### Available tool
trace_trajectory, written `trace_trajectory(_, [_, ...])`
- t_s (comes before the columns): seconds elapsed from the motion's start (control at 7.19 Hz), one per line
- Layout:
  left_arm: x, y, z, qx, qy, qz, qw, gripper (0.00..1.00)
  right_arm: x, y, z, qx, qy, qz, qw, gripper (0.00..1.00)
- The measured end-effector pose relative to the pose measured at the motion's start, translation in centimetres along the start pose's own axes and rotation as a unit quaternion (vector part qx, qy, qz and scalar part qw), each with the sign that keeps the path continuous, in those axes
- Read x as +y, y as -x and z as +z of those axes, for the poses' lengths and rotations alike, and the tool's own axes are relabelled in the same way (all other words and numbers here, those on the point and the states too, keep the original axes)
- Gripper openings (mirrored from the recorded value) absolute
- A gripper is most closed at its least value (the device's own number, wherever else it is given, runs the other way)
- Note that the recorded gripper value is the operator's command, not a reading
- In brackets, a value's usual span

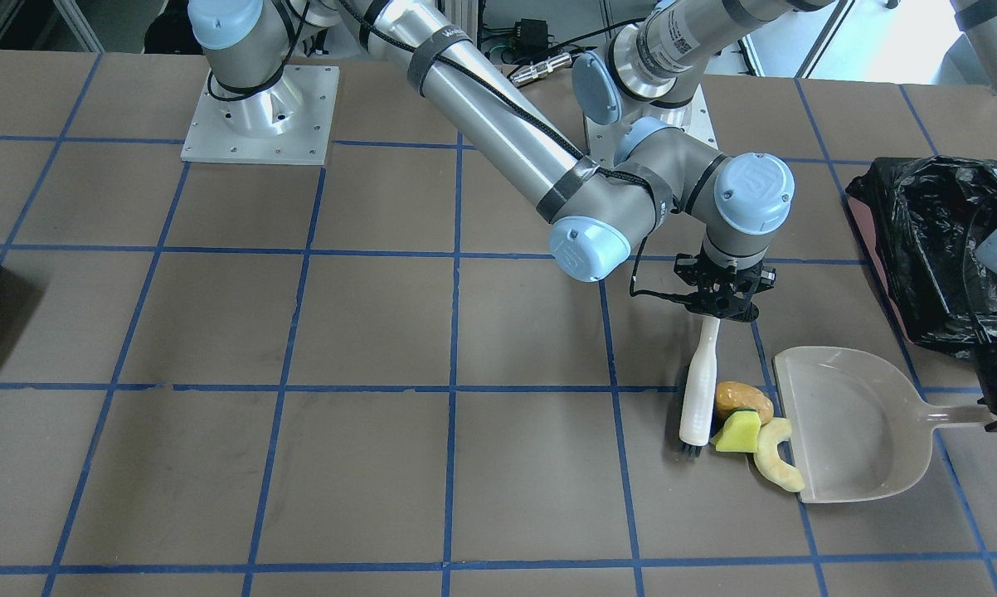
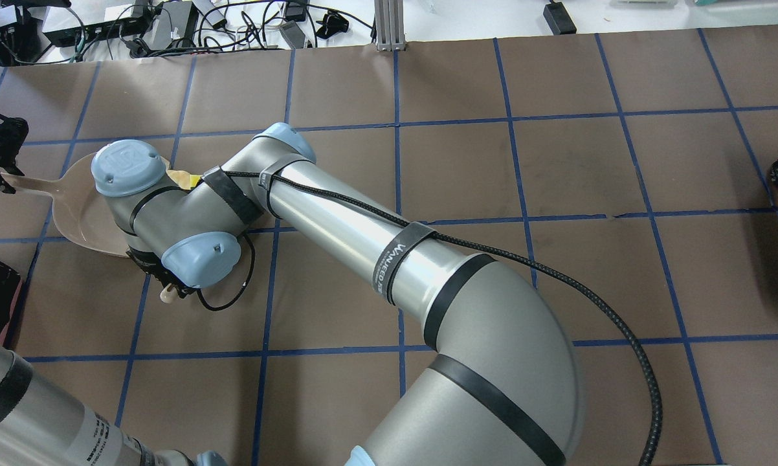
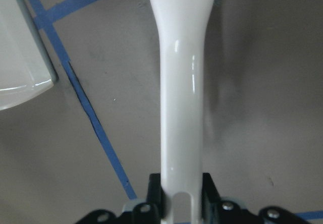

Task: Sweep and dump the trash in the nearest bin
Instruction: 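Sweep the sponge and potato pieces into the held dustpan with the right brush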

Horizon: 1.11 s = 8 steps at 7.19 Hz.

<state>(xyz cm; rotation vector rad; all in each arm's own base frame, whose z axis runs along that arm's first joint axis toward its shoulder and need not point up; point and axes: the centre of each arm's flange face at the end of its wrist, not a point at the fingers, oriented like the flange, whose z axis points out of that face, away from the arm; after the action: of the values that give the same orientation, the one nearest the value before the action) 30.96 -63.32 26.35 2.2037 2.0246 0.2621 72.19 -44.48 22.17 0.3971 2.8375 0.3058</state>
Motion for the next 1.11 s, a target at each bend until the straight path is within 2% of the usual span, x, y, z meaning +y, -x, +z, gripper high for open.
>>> trace_trajectory(0.28, [-0.03,0.03,-0.04,0.0,0.0,0.0,1.0,0.0,0.06,0.18,0.15,-0.005,0.008,-0.058,0.9983,0.0])
trace_trajectory(0.56, [-0.03,0.04,-0.04,0.0,0.0,-0.002,1.0,0.0,-0.1,0.16,0.61,-0.008,0.015,-0.13,0.9914,0.0])
trace_trajectory(0.83, [-0.06,0.02,0.02,0.0,0.0,-0.003,1.0,0.0,-0.54,0.13,0.92,-0.012,0.019,-0.206,0.9783,0.0])
trace_trajectory(1.11, [-0.07,0.01,0.02,0.0,0.0,-0.003,1.0,0.0,-0.65,0.54,0.41,-0.019,0.015,-0.277,0.9605,0.0])
